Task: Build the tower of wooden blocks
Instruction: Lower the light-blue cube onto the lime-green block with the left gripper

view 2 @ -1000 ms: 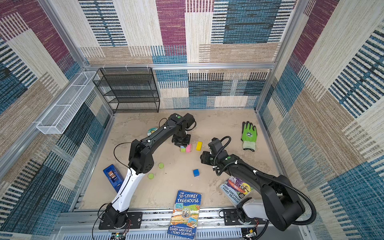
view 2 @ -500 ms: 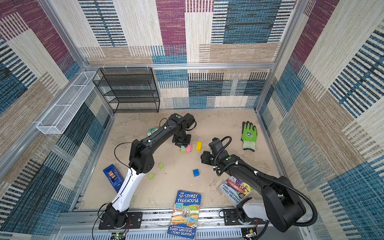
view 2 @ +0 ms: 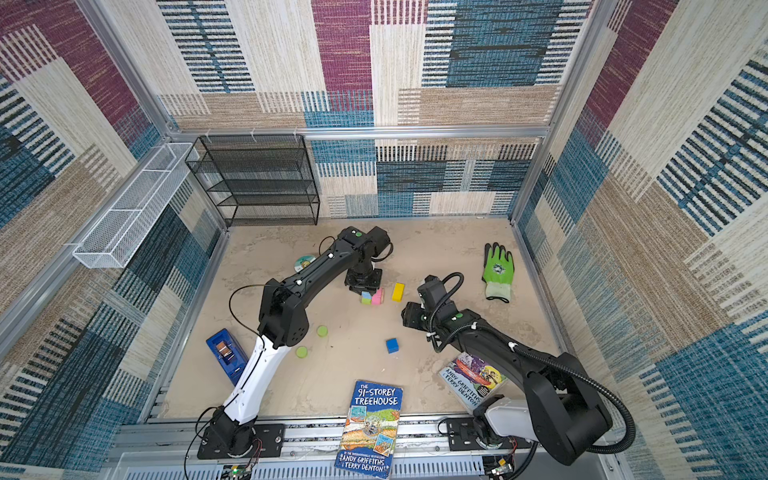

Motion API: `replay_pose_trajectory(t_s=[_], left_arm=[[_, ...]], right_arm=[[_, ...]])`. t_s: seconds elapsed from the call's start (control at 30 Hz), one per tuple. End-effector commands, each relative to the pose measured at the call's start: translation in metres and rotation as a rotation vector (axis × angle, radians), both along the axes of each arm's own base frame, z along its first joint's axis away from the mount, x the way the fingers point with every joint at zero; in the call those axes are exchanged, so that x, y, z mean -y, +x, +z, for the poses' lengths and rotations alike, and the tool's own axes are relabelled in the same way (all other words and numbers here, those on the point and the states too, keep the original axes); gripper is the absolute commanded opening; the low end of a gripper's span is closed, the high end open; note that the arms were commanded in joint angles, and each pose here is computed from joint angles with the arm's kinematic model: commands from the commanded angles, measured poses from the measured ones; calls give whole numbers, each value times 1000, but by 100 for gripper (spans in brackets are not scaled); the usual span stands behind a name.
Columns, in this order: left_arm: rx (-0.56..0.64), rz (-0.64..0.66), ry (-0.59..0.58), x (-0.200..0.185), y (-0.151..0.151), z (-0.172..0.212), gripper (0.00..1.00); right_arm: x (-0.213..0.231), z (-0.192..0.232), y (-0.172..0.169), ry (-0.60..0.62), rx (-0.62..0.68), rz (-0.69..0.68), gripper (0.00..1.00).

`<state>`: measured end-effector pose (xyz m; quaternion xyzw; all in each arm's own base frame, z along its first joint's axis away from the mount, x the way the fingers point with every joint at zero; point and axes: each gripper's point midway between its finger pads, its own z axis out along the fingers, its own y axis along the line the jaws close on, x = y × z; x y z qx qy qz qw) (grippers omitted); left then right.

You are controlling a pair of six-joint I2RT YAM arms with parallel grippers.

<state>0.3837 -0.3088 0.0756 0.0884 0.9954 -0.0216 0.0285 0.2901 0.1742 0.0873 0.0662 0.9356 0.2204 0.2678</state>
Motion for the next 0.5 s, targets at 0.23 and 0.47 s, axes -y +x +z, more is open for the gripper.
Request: replay_pose_trajectory(t_s=[0.23,0.47], left_arm=[[1,23,18,-3,1,-1,35],[8,25,26,-5,2,-1,34]], right_arm=[[3,5,5,5,25,-27,60],[3,5,5,5,26,-26,60]])
